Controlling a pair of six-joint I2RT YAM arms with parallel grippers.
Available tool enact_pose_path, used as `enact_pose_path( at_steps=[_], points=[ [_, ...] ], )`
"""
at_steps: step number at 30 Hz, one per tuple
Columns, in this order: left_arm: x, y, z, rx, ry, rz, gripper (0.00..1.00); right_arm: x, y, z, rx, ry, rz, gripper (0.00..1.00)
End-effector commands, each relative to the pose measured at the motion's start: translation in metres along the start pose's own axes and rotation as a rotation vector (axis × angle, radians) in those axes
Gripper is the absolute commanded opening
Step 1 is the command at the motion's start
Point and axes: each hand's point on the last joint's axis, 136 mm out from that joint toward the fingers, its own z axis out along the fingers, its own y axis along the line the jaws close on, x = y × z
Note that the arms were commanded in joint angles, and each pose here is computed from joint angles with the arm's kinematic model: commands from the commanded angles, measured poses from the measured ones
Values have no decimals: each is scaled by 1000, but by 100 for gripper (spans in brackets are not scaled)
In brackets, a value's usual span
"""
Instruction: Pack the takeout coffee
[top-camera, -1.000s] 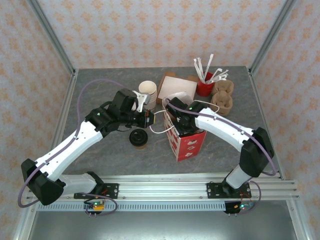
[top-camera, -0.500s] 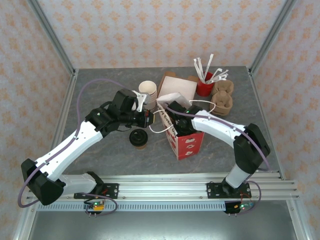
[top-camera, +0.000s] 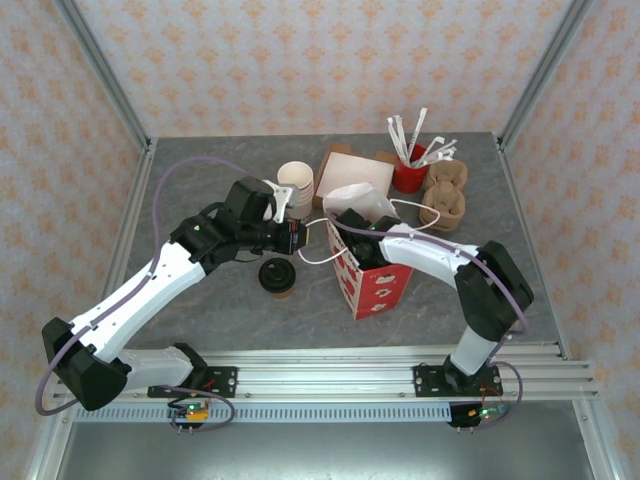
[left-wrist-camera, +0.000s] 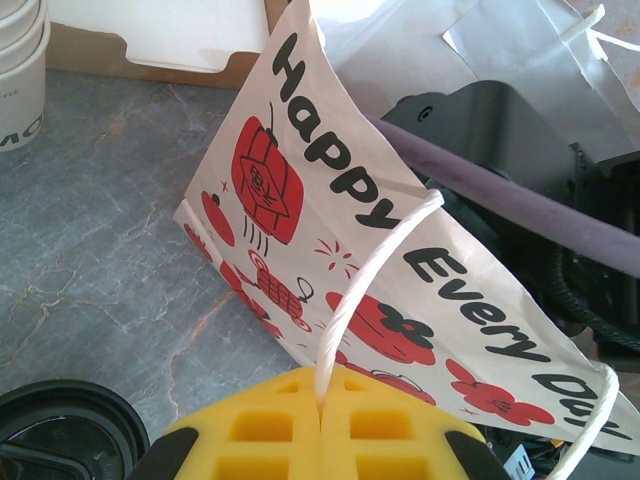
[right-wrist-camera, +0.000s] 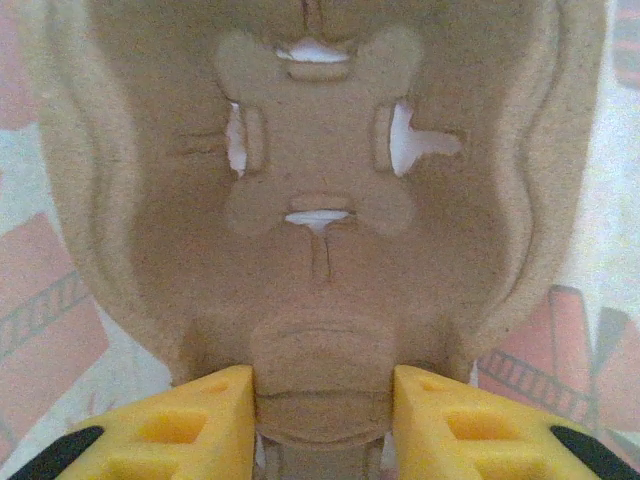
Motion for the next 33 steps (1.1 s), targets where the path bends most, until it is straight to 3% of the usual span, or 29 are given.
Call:
enact_pose_path(
  at_steps=[1, 11, 33],
  points=[
    [-12, -8, -10, 10, -52, 9, 0, 8, -9, 19, 50, 28, -15, 38],
    [-12, -8, -8, 6, -44, 12, 0, 9, -8, 31, 52, 32, -23, 43],
    [-9, -5, -1, -1, -25, 9, 0, -37, 1, -80, -68, -166, -15, 85]
  ],
)
